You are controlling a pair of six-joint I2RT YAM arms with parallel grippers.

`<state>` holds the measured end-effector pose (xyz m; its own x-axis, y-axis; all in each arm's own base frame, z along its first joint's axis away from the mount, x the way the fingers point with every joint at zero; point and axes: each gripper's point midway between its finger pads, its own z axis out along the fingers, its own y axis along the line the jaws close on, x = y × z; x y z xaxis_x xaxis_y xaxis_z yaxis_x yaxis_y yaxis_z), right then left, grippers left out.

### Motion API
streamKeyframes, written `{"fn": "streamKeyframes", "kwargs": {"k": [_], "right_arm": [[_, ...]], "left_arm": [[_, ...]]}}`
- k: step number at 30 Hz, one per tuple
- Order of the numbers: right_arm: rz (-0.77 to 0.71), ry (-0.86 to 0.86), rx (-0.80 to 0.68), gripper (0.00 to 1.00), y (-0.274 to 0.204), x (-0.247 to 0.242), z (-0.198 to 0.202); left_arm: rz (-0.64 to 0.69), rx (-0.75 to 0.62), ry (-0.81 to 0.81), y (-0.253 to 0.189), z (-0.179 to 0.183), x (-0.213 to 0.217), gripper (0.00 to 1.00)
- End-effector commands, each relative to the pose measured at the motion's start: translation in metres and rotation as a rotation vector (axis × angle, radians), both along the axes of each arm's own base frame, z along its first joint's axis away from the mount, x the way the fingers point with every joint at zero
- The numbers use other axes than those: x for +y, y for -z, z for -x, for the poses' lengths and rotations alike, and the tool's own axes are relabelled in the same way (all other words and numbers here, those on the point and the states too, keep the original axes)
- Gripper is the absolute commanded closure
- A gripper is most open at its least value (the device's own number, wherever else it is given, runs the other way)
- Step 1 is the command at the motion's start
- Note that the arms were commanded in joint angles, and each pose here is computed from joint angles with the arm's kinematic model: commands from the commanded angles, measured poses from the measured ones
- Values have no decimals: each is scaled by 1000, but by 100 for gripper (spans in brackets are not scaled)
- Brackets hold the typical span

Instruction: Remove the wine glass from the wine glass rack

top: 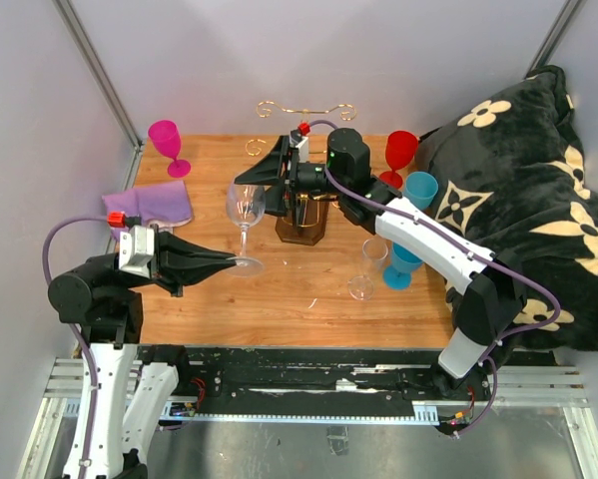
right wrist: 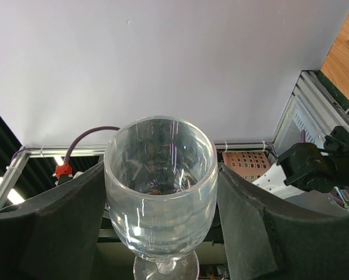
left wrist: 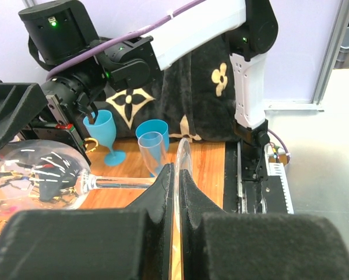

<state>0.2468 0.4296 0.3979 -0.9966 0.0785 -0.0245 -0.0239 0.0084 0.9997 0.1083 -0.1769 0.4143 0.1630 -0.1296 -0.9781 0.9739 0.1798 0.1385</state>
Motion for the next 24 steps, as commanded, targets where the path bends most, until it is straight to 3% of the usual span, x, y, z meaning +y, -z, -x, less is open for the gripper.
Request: {"fn": "streamKeyframes", "kwargs": {"k": [1, 4, 5, 7, 10, 11, 15, 18, 24], "right_arm": [[-69, -10, -70, 37, -29, 1, 12], [-76, -8, -81, 40, -32, 0, 13], [-81, -6, -86, 41, -34, -1, 13], [-87, -4, -104, 41, -37, -2, 14], [-93, -3, -133, 42, -41, -3, 16], [-90, -2, -148, 42, -41, -4, 16], [-40, -9, -245, 45, -38, -7, 20], [61, 30, -417, 47, -33, -14, 22], [456, 266, -1024, 46, 1, -41, 23]], "left_arm": [[8, -57, -14, -15, 8, 0, 99], [-3, -46, -43, -14, 3, 1, 96], [-12, -44, -51, -13, 2, 2, 86], [-19, -45, -66, -14, 1, 2, 50], [-17, -45, -76, -15, 1, 3, 22], [-15, -47, -81, -16, 0, 3, 16], [6, -53, -152, -26, -9, 7, 9], [56, -47, -312, -43, -31, 18, 9], [191, 35, -619, -70, -80, 52, 4]]}}
